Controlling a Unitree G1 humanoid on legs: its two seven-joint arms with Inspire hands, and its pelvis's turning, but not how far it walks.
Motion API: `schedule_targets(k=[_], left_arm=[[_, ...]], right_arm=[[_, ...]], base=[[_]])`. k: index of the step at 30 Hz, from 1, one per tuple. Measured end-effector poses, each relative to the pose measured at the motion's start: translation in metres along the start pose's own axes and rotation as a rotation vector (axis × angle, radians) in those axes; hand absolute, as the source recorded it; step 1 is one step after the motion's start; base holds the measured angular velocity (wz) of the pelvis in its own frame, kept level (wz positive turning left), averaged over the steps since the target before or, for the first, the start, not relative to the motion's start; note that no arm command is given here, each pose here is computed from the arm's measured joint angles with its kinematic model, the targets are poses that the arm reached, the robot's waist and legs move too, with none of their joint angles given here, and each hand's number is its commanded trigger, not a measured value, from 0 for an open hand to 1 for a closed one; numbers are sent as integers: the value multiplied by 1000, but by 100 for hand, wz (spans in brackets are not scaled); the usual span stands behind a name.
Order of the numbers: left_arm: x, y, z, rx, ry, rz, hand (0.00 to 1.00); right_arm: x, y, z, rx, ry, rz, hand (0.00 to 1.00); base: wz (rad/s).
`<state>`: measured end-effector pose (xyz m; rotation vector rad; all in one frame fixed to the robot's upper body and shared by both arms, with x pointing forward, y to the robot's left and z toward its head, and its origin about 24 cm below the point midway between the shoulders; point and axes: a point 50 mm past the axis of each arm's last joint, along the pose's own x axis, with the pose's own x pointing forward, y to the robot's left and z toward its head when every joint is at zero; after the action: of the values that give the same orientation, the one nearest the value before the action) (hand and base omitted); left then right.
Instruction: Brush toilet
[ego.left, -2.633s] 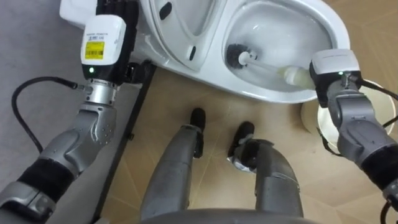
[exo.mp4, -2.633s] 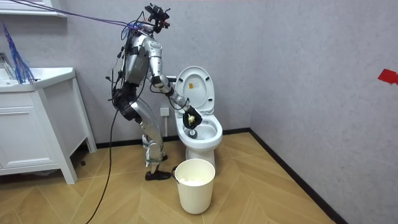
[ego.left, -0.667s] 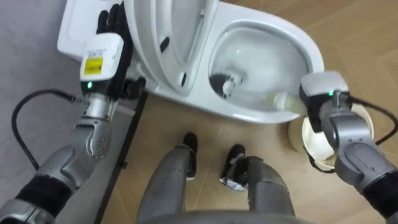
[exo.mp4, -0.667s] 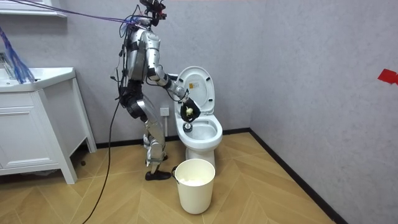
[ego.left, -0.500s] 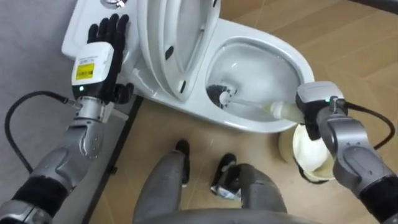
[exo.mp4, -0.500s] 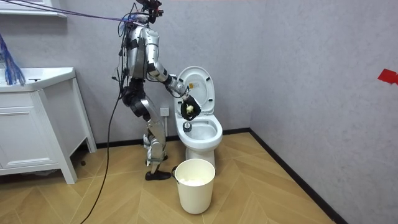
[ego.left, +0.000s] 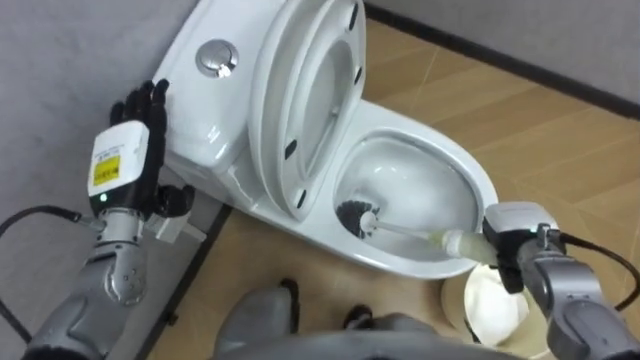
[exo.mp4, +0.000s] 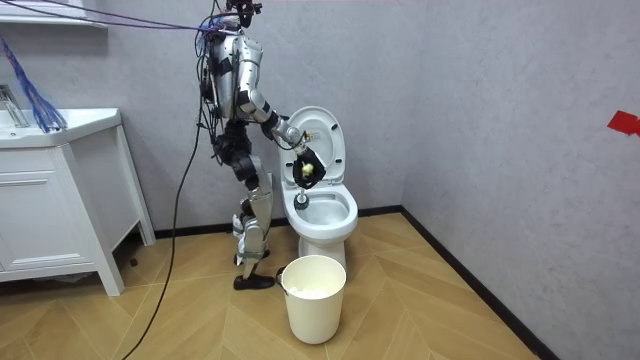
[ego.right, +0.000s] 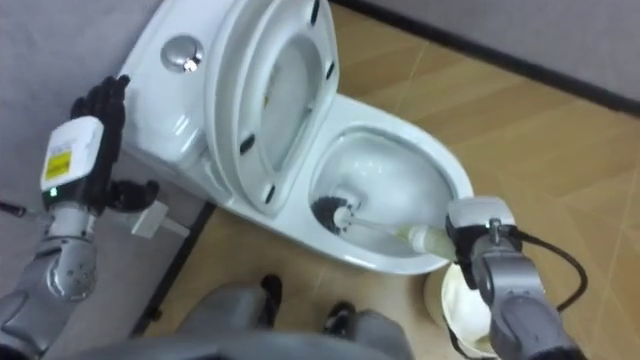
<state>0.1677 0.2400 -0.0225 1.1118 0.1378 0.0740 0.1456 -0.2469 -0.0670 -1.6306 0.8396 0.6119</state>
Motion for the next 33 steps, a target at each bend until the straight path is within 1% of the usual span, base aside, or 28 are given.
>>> schedule_targets(k=[2, 5, 6, 8, 11, 13, 15, 16, 18, 20, 21, 22, 23, 24, 25, 26, 27, 28, 29, 30, 31, 32, 33], left_arm=[[-7, -6, -2, -9, 33, -31, 0], [-18, -14, -8, -3, 86, -94, 0], [-21, -16, -10, -3, 97, -112, 0], [-32, -23, -15, -12, 140, -175, 0], [-42, -33, -15, -39, 178, -232, 0], [-45, -37, -16, -46, 191, -262, 0], [-50, -45, -20, -80, 236, -300, 0], [-57, -52, -25, -112, 281, -329, 0], [-66, -58, -33, -147, 345, -369, 0], [-80, -63, -48, -168, 438, -417, 0], [-84, -65, -51, -168, 463, -430, 0], [-91, -68, -58, -166, 511, -459, 0], [-103, -73, -66, -165, 567, -491, 0], [-108, -75, -70, -169, 598, -504, 0], [-118, -79, -77, -175, 657, -536, 0], [-129, -83, -83, -194, 725, -561, 0], [-135, -84, -85, -209, 760, -569, 0], [-146, -88, -89, -227, 814, -601, 0], [-158, -93, -93, -244, 876, -637, 0], [-165, -95, -95, -262, 919, -649, 0], [-179, -100, -98, -294, 998, -672, 0], [-188, -103, -100, -313, 1055, -693, 0], [-192, -104, -101, -326, 1078, -694, 0]], right_arm=[[-3, 11, -2, 25, 12, 39, 100], [-5, 16, -2, 28, 22, 68, 100], [-5, 17, -1, 31, 21, 74, 100], [-4, 19, 2, 43, 17, 102, 100], [-4, 19, 5, 55, 12, 118, 100], [-4, 19, 8, 66, 9, 125, 100], [-4, 20, 9, 75, 8, 133, 100], [-3, 20, 9, 77, 9, 137, 100], [-3, 22, 8, 90, 14, 149, 100], [-2, 23, 8, 120, 16, 153, 100], [-2, 24, 9, 134, 17, 158, 100], [0, 29, 9, 162, 17, 169, 100], [2, 37, 9, 185, 23, 188, 100], [3, 40, 9, 204, 27, 198, 100], [3, 44, 8, 242, 32, 210, 100], [2, 46, 6, 279, 30, 211, 100], [2, 47, 5, 300, 29, 210, 100], [0, 50, 3, 347, 27, 209, 100], [0, 50, 2, 402, 21, 205, 100], [1, 50, 1, 435, 16, 197, 100], [1, 48, 1, 490, 9, 168, 100], [2, 45, 2, 550, 3, 125, 100], [3, 43, 2, 575, 0, 101, 100]], base=[[0], [0], [0], [5], [7], [3], [3], [-6], [-5], [-8], [-6], [-5], [-6], [-12], [-13], [-12], [-10], [-15], [-18], [-30], [-37], [-36], [-26]])
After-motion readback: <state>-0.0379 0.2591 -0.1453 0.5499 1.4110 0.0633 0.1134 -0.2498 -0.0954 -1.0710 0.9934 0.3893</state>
